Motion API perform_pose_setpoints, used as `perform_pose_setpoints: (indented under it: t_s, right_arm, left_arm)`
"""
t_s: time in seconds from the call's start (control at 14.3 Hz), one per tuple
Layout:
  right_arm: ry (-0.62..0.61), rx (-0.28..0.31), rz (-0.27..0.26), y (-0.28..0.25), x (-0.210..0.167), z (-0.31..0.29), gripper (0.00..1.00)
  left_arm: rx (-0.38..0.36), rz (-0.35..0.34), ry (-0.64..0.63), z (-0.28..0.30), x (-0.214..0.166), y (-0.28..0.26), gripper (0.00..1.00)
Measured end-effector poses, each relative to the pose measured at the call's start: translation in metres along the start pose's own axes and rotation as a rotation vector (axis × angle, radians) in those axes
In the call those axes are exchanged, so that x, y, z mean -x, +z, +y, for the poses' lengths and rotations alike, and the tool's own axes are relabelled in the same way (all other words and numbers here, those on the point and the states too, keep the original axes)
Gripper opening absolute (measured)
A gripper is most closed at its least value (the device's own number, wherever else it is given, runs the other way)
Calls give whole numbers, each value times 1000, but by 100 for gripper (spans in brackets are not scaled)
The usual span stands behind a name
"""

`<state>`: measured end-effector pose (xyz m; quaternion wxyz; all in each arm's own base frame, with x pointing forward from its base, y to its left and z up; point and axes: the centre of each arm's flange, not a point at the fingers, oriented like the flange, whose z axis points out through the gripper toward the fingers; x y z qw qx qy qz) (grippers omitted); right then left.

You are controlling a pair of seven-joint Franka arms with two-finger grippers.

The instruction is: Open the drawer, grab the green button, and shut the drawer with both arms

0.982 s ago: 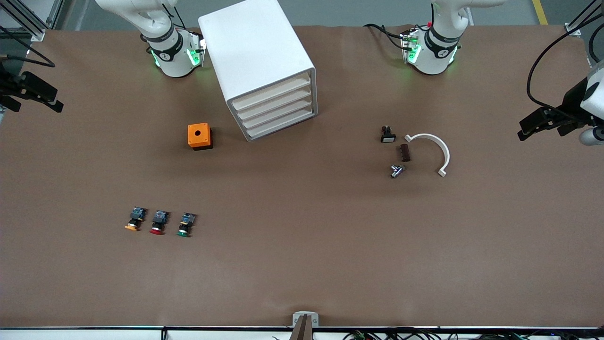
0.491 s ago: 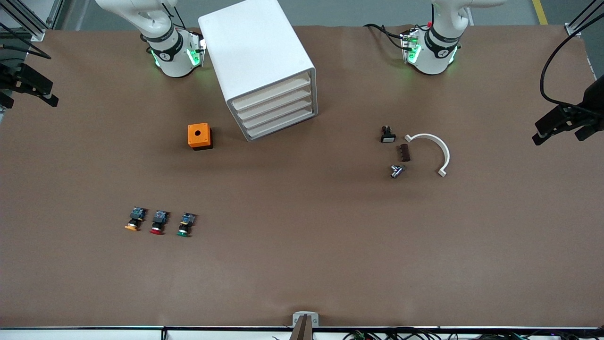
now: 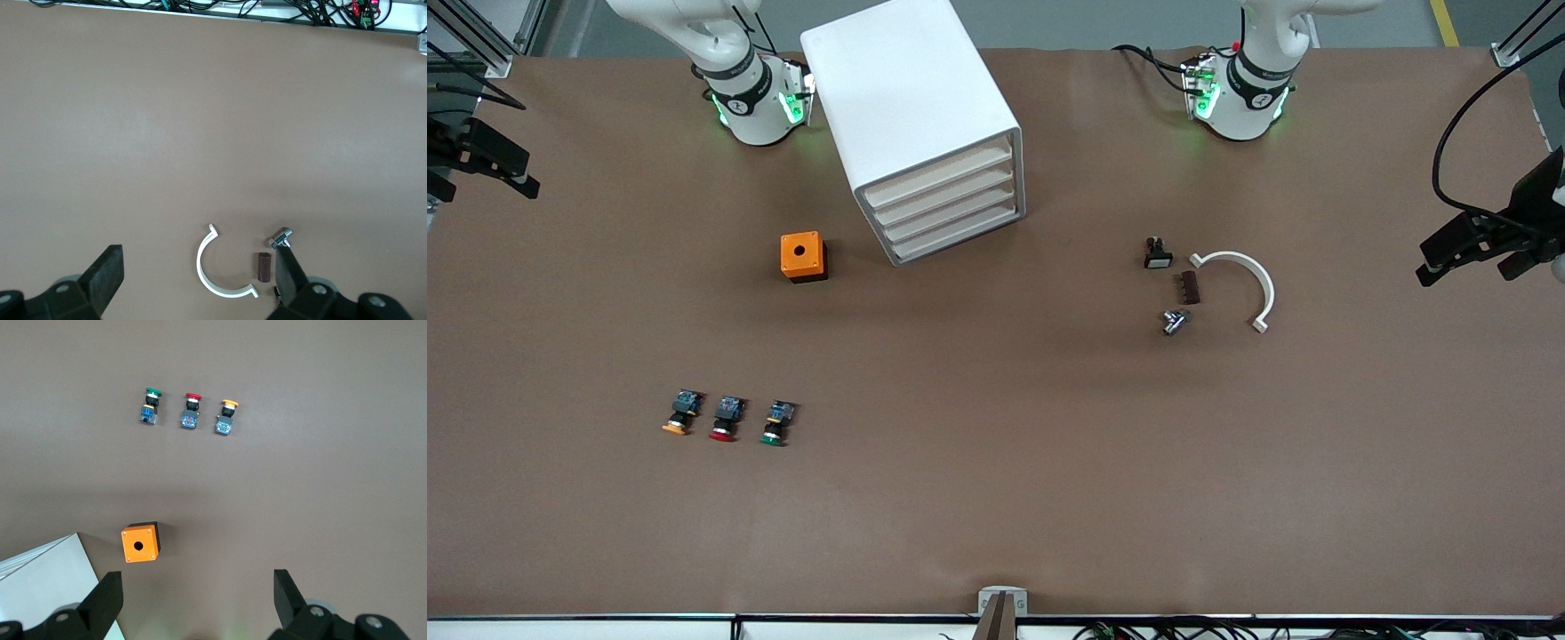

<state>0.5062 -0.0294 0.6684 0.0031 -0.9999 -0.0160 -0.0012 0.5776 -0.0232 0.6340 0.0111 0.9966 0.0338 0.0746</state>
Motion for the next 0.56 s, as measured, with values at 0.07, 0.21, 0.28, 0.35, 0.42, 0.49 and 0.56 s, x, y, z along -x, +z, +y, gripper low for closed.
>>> perform_pose_setpoints:
  t_s: [0.07,0.21,0.28,0.35,0.42,0.49,0.56]
  right_arm:
    - [0,0,-1,0,0,0,100]
    - [0,0,-2,1,0,0,100]
    - [0,0,-2,1,0,0,100]
    - [0,0,-3,1,0,0,100]
    - [0,0,-3,1,0,0,100]
    - [1,0,-3,1,0,1,100]
    - [4,0,-3,1,0,2,100]
  left_arm:
    - [0,-1,0,0,0,0,100]
    - [0,-3,0,0,0,0,100]
    - [0,-3,0,0,0,0,100]
    - [0,-3,0,0,0,0,100]
    - [-1,-5,0,0,1,0,100]
    - [-1,-9,0,0,1,0,100]
    - [-1,-12,0,0,1,0,100]
